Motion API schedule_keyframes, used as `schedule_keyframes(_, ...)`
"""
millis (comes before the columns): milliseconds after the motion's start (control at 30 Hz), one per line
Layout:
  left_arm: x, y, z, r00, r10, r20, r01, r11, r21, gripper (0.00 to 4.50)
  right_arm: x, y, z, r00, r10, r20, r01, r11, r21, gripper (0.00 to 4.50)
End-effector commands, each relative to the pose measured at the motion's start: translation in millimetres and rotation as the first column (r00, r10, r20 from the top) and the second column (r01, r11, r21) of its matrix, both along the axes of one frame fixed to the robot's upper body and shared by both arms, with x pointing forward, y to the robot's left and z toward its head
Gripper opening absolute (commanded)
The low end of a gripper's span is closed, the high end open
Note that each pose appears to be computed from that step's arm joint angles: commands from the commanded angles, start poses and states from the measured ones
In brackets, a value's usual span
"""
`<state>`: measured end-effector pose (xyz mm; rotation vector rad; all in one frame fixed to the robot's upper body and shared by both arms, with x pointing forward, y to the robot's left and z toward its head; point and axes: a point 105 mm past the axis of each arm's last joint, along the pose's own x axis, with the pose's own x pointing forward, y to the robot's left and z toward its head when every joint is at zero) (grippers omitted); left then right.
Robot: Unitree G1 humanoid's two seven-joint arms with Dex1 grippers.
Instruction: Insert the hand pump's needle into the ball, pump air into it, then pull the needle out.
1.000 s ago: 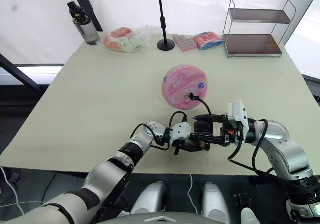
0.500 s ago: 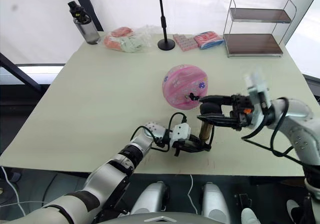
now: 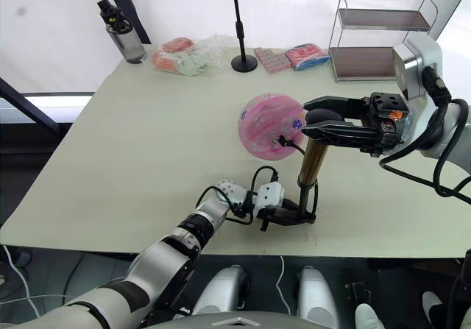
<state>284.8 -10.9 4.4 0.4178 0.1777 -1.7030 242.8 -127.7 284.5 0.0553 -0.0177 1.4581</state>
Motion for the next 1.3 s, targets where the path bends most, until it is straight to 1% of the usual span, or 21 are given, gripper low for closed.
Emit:
schedule_keyframes(33,-20,12,-34,0.996,-0.025,-0.088,0.037,0.991,0.131,1.16,-14,-7,28,0.988,0.006,0.154,-0.014,0.999,0.05,1.92)
schedule_keyframes(67,-20,13,-34,0.996,-0.025,-0.089,0.037,0.991,0.131,1.16,-13,-7,21,0.989,0.004,0.147,-0.009,0.999,0.031,1.92)
schedule_keyframes(167,-21,14,-36,0.996,-0.024,-0.091,0.036,0.99,0.135,1.16,-10,-6,-10,0.993,-0.023,0.117,0.025,1.0,-0.016,1.92)
schedule_keyframes(233,-21,14,-36,0.996,-0.023,-0.092,0.036,0.99,0.136,1.16,-10,-6,-21,0.994,-0.025,0.109,0.029,0.999,-0.036,1.92)
schedule_keyframes(300,-21,14,-36,0.996,-0.024,-0.091,0.036,0.99,0.134,1.16,-9,-9,-49,0.997,-0.036,0.073,0.043,0.995,-0.092,1.92)
schedule_keyframes(400,-21,14,-36,0.996,-0.026,-0.09,0.038,0.99,0.136,1.16,-10,-11,-81,0.999,-0.037,0.026,0.04,0.99,-0.136,1.92)
schedule_keyframes(500,-21,13,-35,0.996,-0.027,-0.088,0.039,0.99,0.135,1.16,-10,-10,-98,1.0,-0.029,0.0,0.029,0.988,-0.15,1.92)
schedule_keyframes(700,-20,13,-34,0.996,-0.024,-0.086,0.035,0.991,0.132,1.16,-3,-6,-140,0.998,-0.053,-0.033,0.047,0.984,-0.173,1.92)
schedule_keyframes(933,-21,12,-35,0.996,-0.02,-0.088,0.031,0.991,0.128,1.16,2,-6,-172,0.995,-0.097,-0.014,0.093,0.977,-0.19,1.92)
schedule_keyframes(1033,-22,12,-36,0.996,-0.019,-0.09,0.03,0.991,0.128,1.16,7,-8,-177,0.991,-0.132,0.021,0.133,0.97,-0.204,1.92)
schedule_keyframes(1133,-22,12,-37,0.996,-0.017,-0.09,0.029,0.991,0.129,1.16,6,-7,-163,0.991,-0.125,0.037,0.13,0.978,-0.163,1.92)
schedule_keyframes(1200,-22,12,-37,0.996,-0.017,-0.089,0.029,0.991,0.13,1.16,3,-6,-145,0.994,-0.096,0.041,0.101,0.987,-0.123,1.92)
schedule_keyframes(1300,-22,12,-38,0.996,-0.017,-0.089,0.029,0.991,0.133,1.16,-1,-3,-109,0.996,-0.061,0.063,0.065,0.996,-0.058,1.92)
